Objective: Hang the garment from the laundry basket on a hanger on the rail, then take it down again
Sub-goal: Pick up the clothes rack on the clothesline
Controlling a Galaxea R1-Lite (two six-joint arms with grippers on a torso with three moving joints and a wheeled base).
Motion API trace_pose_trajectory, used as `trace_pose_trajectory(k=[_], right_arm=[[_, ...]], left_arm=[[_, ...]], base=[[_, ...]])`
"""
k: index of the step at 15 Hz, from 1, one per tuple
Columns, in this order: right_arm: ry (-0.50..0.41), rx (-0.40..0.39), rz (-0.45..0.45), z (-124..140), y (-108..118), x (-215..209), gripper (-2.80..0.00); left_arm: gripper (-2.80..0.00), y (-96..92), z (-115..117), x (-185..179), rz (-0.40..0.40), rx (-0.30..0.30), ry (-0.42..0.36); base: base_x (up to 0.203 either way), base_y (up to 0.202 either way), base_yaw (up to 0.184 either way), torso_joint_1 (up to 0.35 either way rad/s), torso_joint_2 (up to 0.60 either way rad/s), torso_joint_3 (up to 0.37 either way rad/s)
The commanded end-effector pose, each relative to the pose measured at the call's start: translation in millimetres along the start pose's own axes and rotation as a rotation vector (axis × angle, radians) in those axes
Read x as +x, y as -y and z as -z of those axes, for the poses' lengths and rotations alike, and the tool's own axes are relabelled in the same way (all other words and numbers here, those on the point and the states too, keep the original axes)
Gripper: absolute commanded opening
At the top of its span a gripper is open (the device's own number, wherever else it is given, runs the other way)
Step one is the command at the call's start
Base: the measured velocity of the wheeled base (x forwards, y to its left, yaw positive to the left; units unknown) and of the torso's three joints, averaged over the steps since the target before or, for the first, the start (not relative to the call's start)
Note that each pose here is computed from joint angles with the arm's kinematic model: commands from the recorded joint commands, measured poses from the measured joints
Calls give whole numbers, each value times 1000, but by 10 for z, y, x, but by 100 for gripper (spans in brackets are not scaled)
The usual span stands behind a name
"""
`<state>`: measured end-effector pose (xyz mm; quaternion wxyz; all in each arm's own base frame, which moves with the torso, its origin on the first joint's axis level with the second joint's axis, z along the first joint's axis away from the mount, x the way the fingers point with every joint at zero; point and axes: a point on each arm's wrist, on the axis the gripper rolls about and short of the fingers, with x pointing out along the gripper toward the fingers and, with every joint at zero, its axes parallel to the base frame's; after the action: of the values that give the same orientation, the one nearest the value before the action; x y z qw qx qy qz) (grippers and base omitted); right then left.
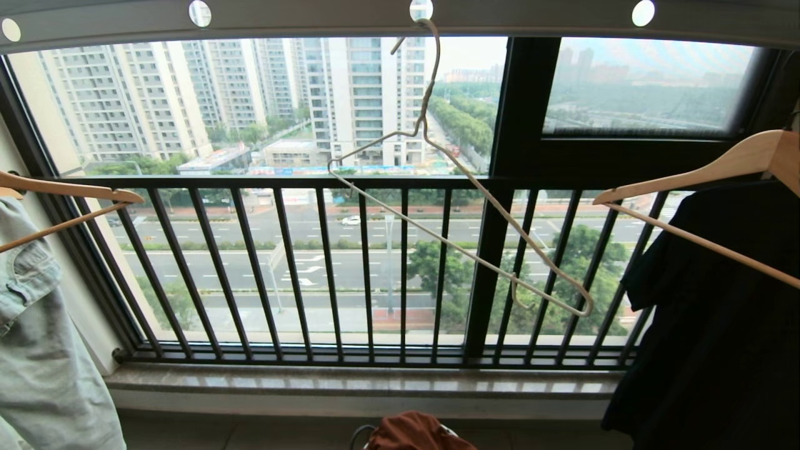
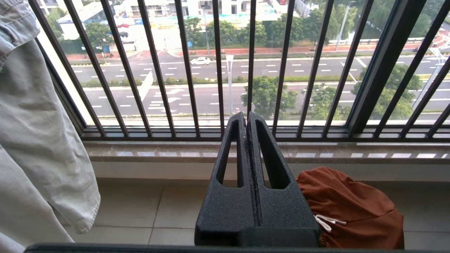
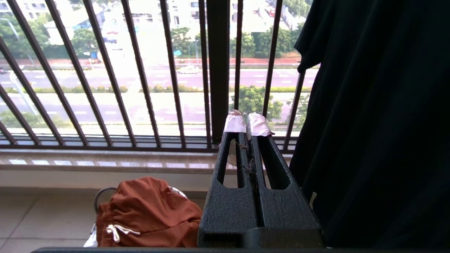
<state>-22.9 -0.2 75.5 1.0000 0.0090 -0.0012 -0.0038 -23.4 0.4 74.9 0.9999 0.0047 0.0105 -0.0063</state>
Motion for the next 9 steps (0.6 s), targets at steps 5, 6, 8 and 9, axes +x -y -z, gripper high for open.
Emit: trace_pose_trajectory(k=[5,6,8,9], right_arm=[[-2,-1,-1,2,0,2,-280],[-1,-2,-2,-1,0,1,-280],[-1,-1,-2,-1,0,1,-280],[1,-1,0,0,0,0,-280]], left_arm=[[-280,0,-1,-1,0,0,1],[-280,0,2,1,0,0,-2],[-280,0,-2,-1,0,0,1],[-280,0,-1,0,0,0,-1]], base=[[0,0,0,0,0,0],[0,0,0,0,0,0],[0,0,0,0,0,0],[0,0,0,0,0,0]])
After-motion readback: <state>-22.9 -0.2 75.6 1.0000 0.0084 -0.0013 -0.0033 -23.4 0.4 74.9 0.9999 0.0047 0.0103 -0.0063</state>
